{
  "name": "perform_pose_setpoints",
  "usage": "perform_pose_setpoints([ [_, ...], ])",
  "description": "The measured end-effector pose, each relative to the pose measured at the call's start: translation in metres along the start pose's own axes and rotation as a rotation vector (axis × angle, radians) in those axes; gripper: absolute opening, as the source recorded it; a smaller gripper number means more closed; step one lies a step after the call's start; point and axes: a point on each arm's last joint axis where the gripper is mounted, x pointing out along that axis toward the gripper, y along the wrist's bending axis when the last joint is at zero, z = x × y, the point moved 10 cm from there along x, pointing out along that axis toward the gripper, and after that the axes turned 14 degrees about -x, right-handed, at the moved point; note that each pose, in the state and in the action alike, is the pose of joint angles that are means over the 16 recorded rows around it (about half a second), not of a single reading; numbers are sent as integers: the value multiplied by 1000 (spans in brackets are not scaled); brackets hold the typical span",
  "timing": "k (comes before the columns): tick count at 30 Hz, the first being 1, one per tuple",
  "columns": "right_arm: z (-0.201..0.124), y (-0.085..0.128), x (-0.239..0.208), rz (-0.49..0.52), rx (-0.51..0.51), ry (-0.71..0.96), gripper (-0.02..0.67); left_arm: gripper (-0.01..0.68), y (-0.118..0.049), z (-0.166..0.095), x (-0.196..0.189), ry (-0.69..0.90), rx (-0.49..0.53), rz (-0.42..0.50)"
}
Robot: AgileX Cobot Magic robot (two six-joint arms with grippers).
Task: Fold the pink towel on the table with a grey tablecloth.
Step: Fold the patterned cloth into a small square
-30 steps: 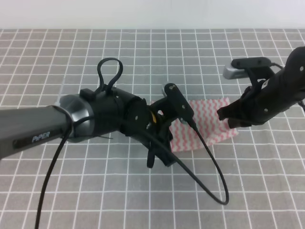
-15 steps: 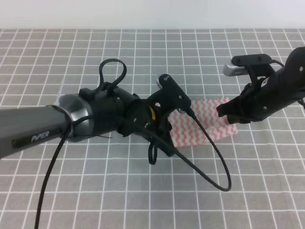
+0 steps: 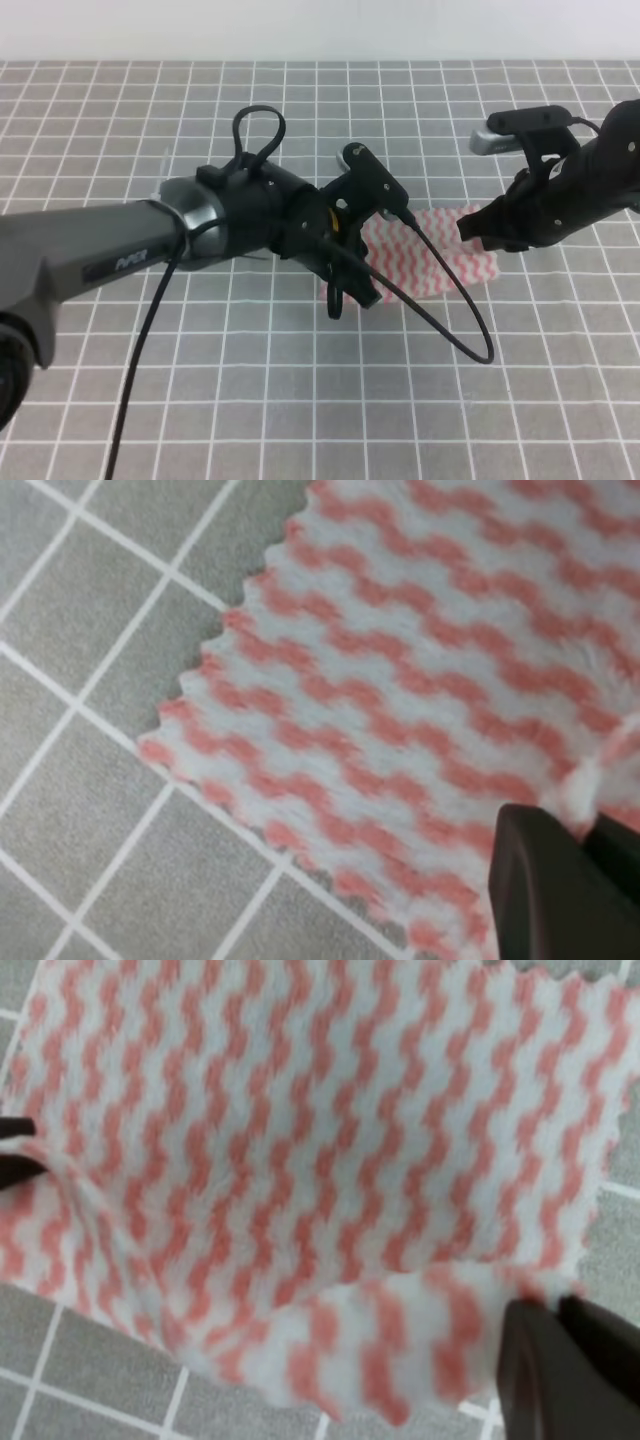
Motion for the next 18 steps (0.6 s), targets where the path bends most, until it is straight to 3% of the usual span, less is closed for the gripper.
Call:
perform_pose_setpoints([
  [18,7,-8,17,-32,-2,-41,-16,-2,20,7,8,-10,-49,38],
])
